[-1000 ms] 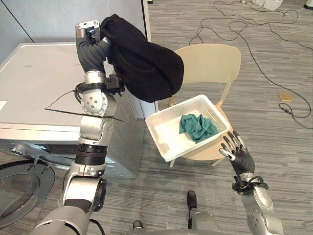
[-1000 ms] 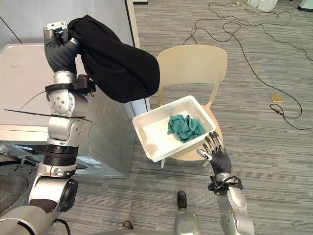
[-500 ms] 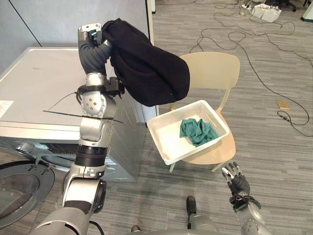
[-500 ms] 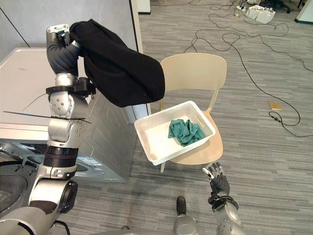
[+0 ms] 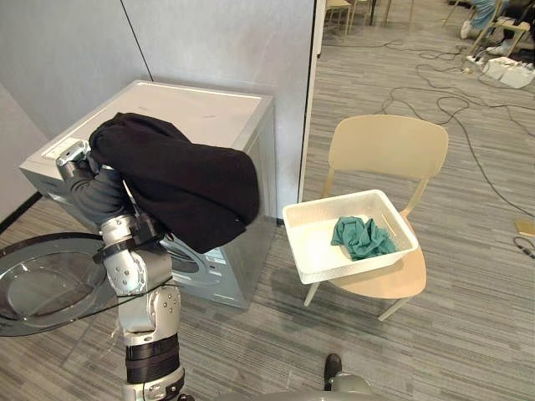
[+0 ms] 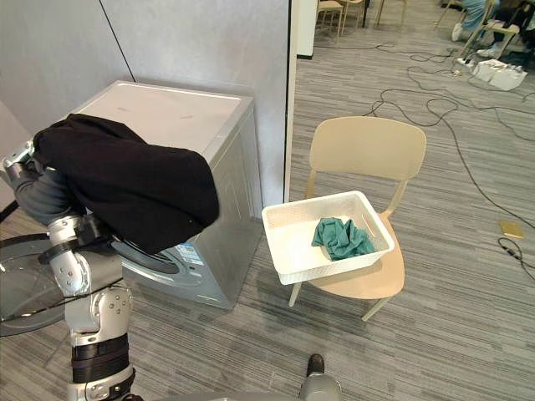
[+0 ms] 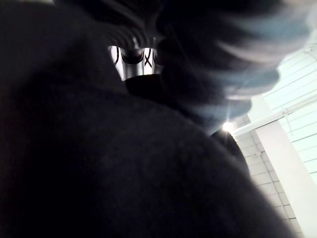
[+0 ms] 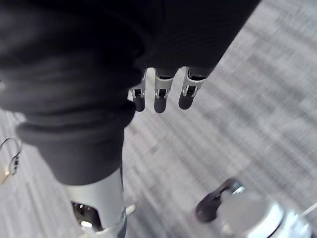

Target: Pick up the laundry basket with both hands and put the clothes into the washing machine.

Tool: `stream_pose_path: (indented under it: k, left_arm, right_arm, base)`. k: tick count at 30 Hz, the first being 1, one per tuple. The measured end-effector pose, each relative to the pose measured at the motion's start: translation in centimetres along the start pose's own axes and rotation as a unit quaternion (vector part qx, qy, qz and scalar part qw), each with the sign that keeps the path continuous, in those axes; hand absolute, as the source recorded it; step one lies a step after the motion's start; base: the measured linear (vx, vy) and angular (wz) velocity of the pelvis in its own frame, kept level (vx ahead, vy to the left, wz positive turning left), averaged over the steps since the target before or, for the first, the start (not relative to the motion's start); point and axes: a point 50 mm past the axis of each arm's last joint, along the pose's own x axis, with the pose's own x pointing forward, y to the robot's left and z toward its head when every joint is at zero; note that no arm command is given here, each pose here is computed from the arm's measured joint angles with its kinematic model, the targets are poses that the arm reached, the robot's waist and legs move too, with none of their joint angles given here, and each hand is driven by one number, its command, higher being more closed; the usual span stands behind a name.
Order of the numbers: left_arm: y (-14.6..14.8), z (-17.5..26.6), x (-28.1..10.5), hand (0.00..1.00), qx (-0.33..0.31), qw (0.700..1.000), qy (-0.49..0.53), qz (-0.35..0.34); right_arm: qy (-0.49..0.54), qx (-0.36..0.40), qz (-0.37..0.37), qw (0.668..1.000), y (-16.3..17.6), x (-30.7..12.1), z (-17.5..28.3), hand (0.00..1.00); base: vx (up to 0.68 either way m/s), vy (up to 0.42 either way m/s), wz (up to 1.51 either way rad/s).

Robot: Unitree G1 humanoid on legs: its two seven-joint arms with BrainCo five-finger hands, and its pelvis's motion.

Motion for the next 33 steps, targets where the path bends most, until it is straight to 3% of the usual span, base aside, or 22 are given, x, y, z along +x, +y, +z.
stream_pose_path:
  k: [5, 10, 15, 21, 27, 30, 33]
  left_arm:
    - [0.5, 0.7, -1.4, 1.0, 0.018, 1.0, 0.004, -0.006]
    - [1.4, 2.2, -2.5, 1.0, 0.036, 0.999, -0.01, 0.008]
    - [3.9, 1.3, -5.6, 1.0, 0.062, 0.994, 0.056, 0.07]
    - [6.2, -0.7, -8.1, 1.0, 0.071, 0.979, 0.158, 0.104]
    - [7.4, -0.8, -9.3, 1.0, 0.046, 0.972, 0.182, 0.139]
    - [7.5, -1.3, -9.5, 1.0, 0.045, 0.97, 0.194, 0.139]
    - [7.7, -2.8, -10.6, 1.0, 0.041, 0.96, 0.238, 0.145]
  right_arm:
    - [0.045, -0.033, 0.023, 0.998, 0.7, -0.9, -3.9, 0.0]
    - [0.012, -0.11, 0.087, 0.99, 3.6, -0.9, -2.3, 0.0]
    - [-0.007, -0.207, 0.131, 0.97, 6.9, -1.0, -1.6, 0.0]
    - [-0.068, -0.383, 0.188, 0.902, 11.0, -1.5, 0.2, 0.0]
    - [-0.109, -0.442, 0.243, 0.857, 16.1, -2.9, 0.1, 0.0]
    - [-0.103, -0.452, 0.236, 0.854, 16.4, -2.8, -0.3, 0.0]
    - [-0.062, -0.465, 0.193, 0.862, 14.3, -1.7, -0.9, 0.0]
  base:
    - [-0.25, 0.206, 0.0]
    - [-0.2, 0.089, 0.08]
    - [-0.06, -0.106, 0.16]
    - [-0.05, -0.188, 0.51]
    - [-0.07, 0.009, 0.63]
    - [-0.05, 0.187, 0.65]
    - [0.02, 0.454, 0.79]
